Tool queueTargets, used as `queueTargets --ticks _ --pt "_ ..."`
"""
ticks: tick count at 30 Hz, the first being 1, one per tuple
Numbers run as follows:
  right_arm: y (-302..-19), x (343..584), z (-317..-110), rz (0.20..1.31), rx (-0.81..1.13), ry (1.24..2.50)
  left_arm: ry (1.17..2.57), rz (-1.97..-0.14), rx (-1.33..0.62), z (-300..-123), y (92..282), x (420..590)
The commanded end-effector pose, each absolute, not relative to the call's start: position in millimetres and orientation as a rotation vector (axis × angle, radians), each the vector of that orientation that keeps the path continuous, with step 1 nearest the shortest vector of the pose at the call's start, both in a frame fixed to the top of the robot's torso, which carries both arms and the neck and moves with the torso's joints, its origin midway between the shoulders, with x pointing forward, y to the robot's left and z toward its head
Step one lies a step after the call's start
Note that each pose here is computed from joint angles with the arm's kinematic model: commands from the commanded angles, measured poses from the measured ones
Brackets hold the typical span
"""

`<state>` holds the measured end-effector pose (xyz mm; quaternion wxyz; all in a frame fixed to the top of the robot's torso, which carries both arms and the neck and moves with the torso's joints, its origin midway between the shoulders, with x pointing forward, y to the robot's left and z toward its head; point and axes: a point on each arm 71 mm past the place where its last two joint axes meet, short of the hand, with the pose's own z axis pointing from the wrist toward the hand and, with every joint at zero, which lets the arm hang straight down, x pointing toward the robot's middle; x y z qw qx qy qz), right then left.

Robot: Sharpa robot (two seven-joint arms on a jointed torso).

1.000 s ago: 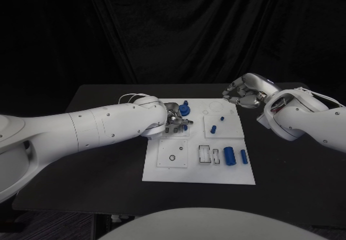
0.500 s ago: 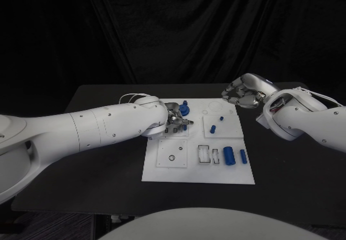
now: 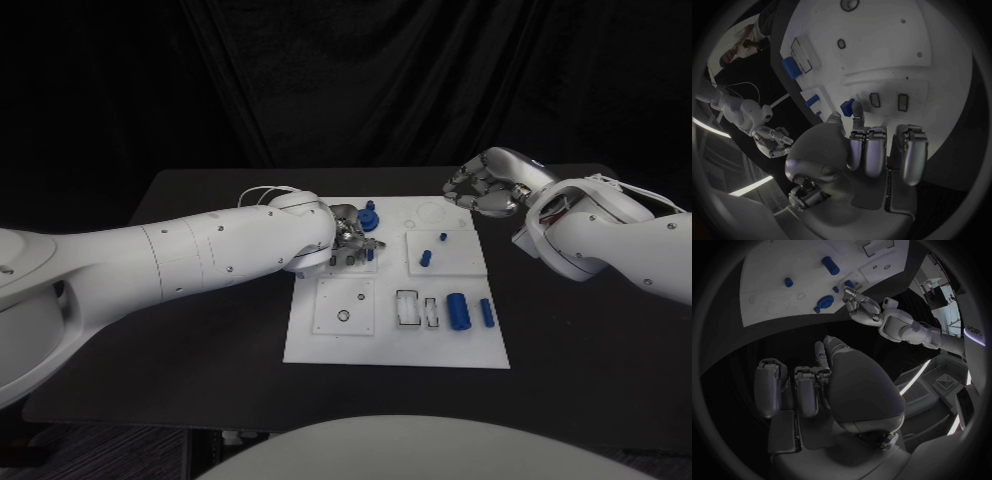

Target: Assemble the parts on the task board

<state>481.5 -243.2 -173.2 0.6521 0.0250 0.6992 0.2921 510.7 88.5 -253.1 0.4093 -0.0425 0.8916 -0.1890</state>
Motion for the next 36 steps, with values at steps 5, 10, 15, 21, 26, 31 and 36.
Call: queueTargets --ticks 5,10,15,21,26,31,36 --pt "-243.7 481.8 -175.1 0.647 0.069 1.602 2.265 -0.480 -0.082 -255.5 86.8 509.2" --pt "-243.3 481.9 -175.2 0.648 0.068 1.603 2.271 -0.481 -0.076 -256.1 86.5 508.8" --pt "-243.0 482.0 -175.2 0.648 0.068 1.603 2.272 -0.485 -0.074 -256.3 86.3 508.7" --pt "-243.1 482.1 -175.5 0.647 0.068 1.606 2.272 -0.492 -0.070 -256.5 85.7 508.4" --pt "-243.0 482.2 -175.6 0.646 0.068 1.608 2.272 -0.496 -0.067 -256.6 85.3 508.3" --pt "-242.7 482.4 -175.8 0.646 0.068 1.610 2.272 -0.499 -0.066 -256.7 85.4 508.5" --pt "-242.6 482.5 -175.9 0.645 0.067 1.611 2.273 -0.502 -0.064 -256.9 85.6 508.5"
